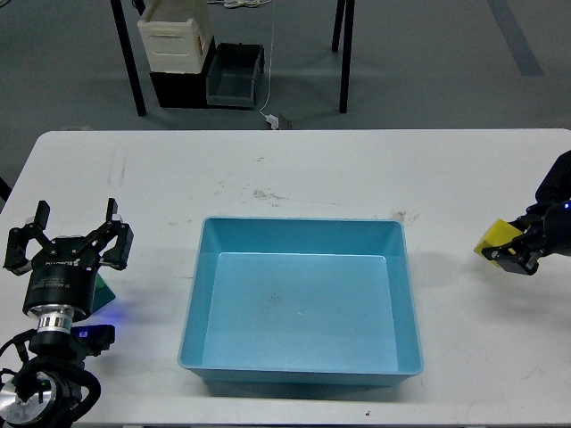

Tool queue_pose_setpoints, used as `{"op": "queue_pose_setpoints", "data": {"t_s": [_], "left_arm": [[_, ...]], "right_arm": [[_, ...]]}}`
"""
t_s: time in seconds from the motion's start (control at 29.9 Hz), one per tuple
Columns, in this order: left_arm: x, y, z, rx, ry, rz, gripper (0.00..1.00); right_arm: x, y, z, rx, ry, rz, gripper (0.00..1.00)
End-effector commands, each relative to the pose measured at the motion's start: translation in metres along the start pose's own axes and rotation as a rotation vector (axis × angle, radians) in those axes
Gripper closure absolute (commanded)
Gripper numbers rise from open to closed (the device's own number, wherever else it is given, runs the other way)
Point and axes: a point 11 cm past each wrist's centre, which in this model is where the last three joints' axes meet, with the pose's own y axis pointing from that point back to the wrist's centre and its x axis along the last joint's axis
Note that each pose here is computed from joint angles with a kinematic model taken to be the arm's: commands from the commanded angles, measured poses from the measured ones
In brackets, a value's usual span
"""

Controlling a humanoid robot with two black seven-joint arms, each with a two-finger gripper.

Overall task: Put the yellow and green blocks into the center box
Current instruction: 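Lift the yellow cube and carry it over the blue box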

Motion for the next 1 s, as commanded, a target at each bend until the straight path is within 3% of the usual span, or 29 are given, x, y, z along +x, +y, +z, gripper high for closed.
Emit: {"op": "queue_pose_setpoints", "data": {"t_s": [0.0,0.17,0.43,0.6,0.97], "left_arm": [[-0.001,0.0,0.0,0.0,0.002,-0.003,0.0],[-0.002,-0.002,0.001,-0.001,-0.002,-0.009,0.0],[-0.004,-0.003,0.004,-0.013,-0.002,-0.015,0.0],[-0.004,-0.003,0.007,-0.041,-0.001,-0.015,0.0],[0.001,-0.007,0.012,-0.06,-0.014,-0.008,0.0]], "right_arm": [[0.058,0.033,0.019,-0.074,0.083,0.098,0.96],[0.132,0.053,0.002,-0.07,0.195,0.143,0.96],[0.208,0.052,-0.078,0.091,0.379,0.15,0.96],[0.219,0.026,-0.121,0.181,0.471,0.1,0.95],[0.186,-0.05,-0.197,0.361,0.594,-0.072,0.93]]}}
